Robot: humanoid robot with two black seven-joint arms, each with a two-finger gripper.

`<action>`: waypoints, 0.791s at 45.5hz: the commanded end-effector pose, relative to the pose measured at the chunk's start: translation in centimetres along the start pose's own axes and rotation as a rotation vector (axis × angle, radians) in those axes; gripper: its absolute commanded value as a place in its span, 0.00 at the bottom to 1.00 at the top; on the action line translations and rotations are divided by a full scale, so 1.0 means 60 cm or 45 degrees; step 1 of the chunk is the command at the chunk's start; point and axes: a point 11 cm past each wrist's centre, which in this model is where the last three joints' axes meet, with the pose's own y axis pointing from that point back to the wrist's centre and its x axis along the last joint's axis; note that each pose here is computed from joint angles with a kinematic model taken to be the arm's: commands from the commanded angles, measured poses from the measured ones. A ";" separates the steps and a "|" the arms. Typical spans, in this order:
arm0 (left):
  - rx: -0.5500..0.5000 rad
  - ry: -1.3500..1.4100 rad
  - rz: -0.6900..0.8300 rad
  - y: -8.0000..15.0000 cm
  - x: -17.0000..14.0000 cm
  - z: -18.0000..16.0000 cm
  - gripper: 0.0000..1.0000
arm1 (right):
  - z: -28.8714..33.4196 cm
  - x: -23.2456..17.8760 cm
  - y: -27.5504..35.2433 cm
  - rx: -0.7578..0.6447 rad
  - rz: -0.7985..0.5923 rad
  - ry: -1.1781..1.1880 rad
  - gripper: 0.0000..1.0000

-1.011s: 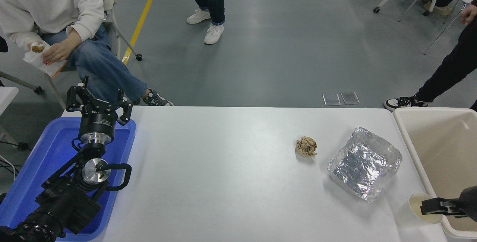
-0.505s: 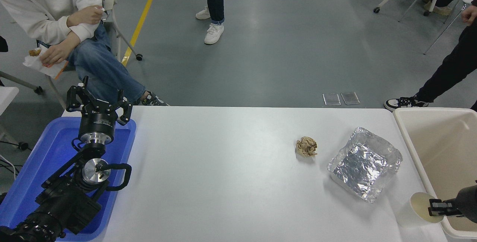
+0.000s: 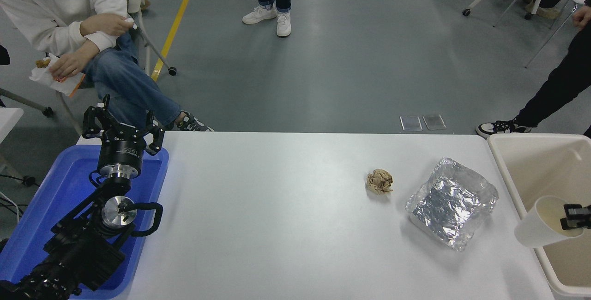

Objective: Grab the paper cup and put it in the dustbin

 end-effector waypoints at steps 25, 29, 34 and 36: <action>-0.001 0.001 0.002 0.001 0.001 0.000 0.99 | -0.068 0.117 0.332 -0.146 0.156 0.109 0.00; -0.001 0.001 0.002 0.001 0.001 0.000 0.99 | -0.068 0.118 0.333 -0.145 0.160 0.108 0.00; 0.000 0.000 0.002 0.001 0.001 0.000 0.99 | -0.065 0.117 0.326 -0.143 0.151 0.102 0.00; 0.000 0.001 0.003 0.001 0.001 0.000 0.99 | -0.061 0.115 0.323 -0.143 0.146 0.095 0.00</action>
